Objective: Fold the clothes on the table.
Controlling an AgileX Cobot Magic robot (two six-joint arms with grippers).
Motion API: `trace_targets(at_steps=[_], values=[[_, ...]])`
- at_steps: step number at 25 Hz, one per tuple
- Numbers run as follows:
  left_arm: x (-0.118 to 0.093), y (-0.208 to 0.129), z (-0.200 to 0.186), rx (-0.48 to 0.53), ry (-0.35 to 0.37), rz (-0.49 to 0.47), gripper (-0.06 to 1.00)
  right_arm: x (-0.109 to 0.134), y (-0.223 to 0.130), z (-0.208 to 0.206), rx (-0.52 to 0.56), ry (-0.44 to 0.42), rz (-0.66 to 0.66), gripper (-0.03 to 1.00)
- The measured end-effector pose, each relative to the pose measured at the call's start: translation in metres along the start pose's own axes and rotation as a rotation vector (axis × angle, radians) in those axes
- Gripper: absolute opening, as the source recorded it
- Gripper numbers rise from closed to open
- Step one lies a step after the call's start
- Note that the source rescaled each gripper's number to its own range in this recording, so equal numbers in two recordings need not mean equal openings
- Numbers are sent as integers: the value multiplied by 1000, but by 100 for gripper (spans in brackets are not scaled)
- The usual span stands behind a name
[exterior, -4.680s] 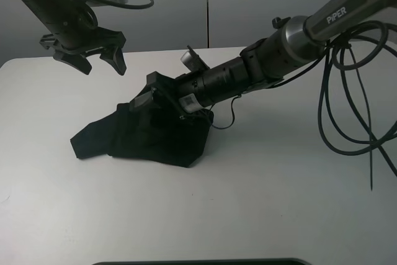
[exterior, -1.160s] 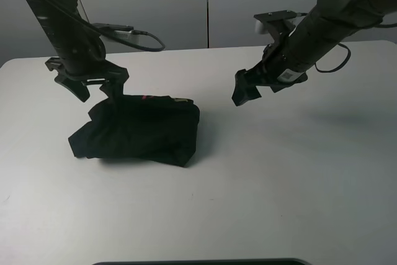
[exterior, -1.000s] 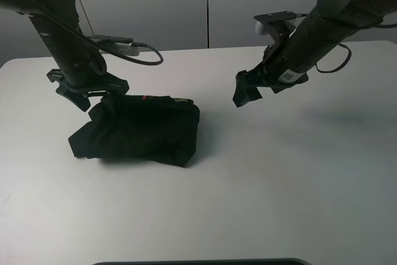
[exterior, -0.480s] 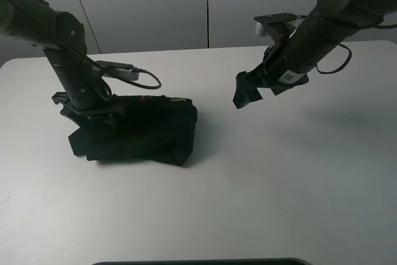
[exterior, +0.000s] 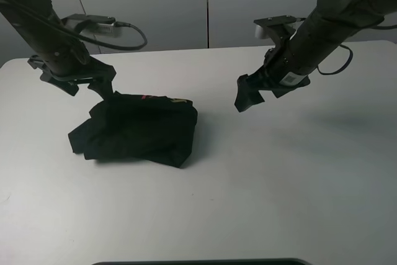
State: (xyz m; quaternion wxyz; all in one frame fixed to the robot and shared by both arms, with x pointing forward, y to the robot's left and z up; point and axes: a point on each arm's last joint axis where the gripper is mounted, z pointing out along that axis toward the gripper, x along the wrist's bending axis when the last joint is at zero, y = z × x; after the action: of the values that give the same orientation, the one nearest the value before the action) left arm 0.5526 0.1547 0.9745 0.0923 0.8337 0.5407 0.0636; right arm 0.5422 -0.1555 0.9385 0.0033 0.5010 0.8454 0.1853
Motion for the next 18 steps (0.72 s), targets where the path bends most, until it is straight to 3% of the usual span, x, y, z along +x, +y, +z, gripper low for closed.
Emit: trace_targets(at_steps=[10, 18], values=[[1, -7, -60, -141, 1, 28, 99, 3, -1, -8, 1, 8, -9, 100], [2, -29, -126, -301, 2, 37, 99, 20, 2, -84, -200, -2, -55, 100]])
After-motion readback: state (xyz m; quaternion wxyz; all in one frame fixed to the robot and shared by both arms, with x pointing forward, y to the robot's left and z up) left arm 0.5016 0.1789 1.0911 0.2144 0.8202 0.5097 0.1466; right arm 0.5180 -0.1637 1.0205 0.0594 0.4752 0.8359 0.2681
